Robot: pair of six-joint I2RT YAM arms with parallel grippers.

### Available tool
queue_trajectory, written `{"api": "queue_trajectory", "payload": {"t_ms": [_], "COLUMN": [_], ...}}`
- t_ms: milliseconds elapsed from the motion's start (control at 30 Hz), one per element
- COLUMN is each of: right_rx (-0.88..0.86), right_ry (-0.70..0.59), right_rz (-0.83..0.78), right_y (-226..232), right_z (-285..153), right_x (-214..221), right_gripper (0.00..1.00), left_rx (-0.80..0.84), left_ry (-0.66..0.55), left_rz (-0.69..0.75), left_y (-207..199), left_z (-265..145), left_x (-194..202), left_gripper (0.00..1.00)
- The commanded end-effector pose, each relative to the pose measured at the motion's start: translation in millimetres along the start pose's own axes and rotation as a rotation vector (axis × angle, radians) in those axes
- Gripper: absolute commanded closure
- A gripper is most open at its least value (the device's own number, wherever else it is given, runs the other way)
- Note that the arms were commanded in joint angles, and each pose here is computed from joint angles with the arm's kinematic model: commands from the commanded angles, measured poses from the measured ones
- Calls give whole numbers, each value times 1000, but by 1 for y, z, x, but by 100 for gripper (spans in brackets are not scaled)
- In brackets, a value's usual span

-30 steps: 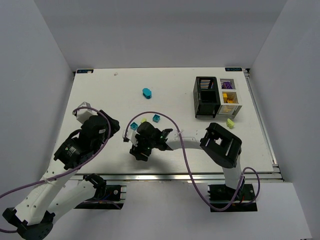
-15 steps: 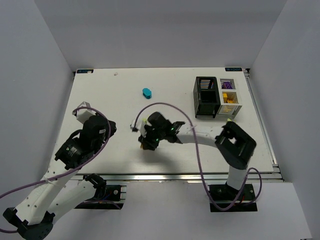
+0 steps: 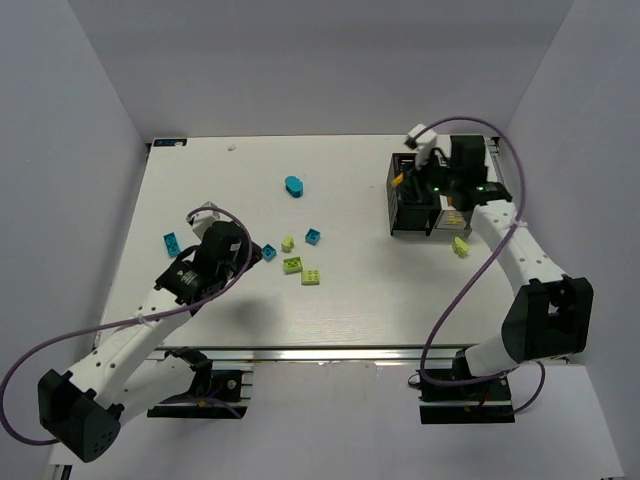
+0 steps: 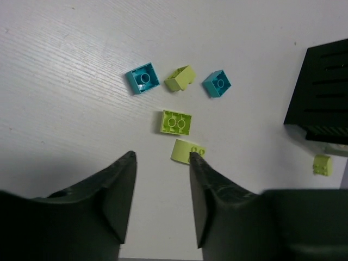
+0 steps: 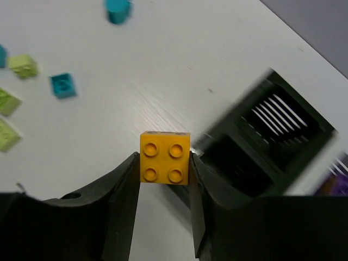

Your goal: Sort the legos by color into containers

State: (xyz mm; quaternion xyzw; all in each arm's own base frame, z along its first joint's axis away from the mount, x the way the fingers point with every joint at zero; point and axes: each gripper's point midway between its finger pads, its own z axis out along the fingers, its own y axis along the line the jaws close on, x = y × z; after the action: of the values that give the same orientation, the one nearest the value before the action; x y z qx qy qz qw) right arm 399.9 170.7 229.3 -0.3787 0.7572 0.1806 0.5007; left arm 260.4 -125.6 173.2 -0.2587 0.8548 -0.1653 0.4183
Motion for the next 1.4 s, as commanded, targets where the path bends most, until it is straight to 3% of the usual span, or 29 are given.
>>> {"api": "queue_trajectory", "payload": {"t_ms": [0, 200, 433, 567, 733, 800, 833, 867, 1067, 1133, 1167, 1200, 1233, 1267, 1333, 1367], "right_rx": [105, 329, 347, 322, 302, 292, 295, 303, 303, 278, 221, 218, 184, 136, -85, -210], "right_ry": [84, 177, 265, 290, 297, 297, 296, 297, 201, 123, 64, -12, -115, -146, -247, -206], "right_rz": [56, 102, 168, 174, 198, 206, 206, 206, 135, 25, 0, -65, -129, -107, -124, -44], "right_y": [-43, -129, -161, -163, -165, -165, -165, -166, -165, -159, -145, -134, -126, -104, -61, -35], "right_z": [-33, -75, -82, -77, -71, -69, -69, -69, -80, -89, -84, -94, -93, -91, -85, -80], "right_x": [19, 57, 89, 99, 107, 108, 108, 108, 73, 43, 39, 17, -3, 6, -4, 13], "right_gripper": [100, 100, 96, 77, 60, 39, 20, 11, 11, 11, 11, 11, 11, 11, 11, 23], "left_rx": [82, 91, 102, 114, 131, 128, 130, 127, 55, 12, -18, -32, -41, -71, -99, -138], "left_ry": [22, 57, 63, 71, 84, 85, 85, 86, 62, 61, 62, 61, 76, 69, 77, 68], "left_rz": [1, 29, 30, 28, 29, 32, 34, 35, 17, 12, 4, -3, -10, -25, -45, -59], "left_y": [-19, -25, -28, -29, -32, -31, -32, -31, -18, -9, -1, 3, 7, 19, 31, 46], "left_z": [10, 24, 32, 34, 35, 35, 34, 33, 30, 32, 33, 34, 35, 36, 38, 39], "left_x": [-3, -2, -7, -5, -2, -2, -3, -3, -12, -15, -19, -22, -23, -30, -35, -42], "left_gripper": [42, 36, 34, 33, 31, 31, 31, 31, 32, 43, 53, 70, 77, 84, 94, 99]}}
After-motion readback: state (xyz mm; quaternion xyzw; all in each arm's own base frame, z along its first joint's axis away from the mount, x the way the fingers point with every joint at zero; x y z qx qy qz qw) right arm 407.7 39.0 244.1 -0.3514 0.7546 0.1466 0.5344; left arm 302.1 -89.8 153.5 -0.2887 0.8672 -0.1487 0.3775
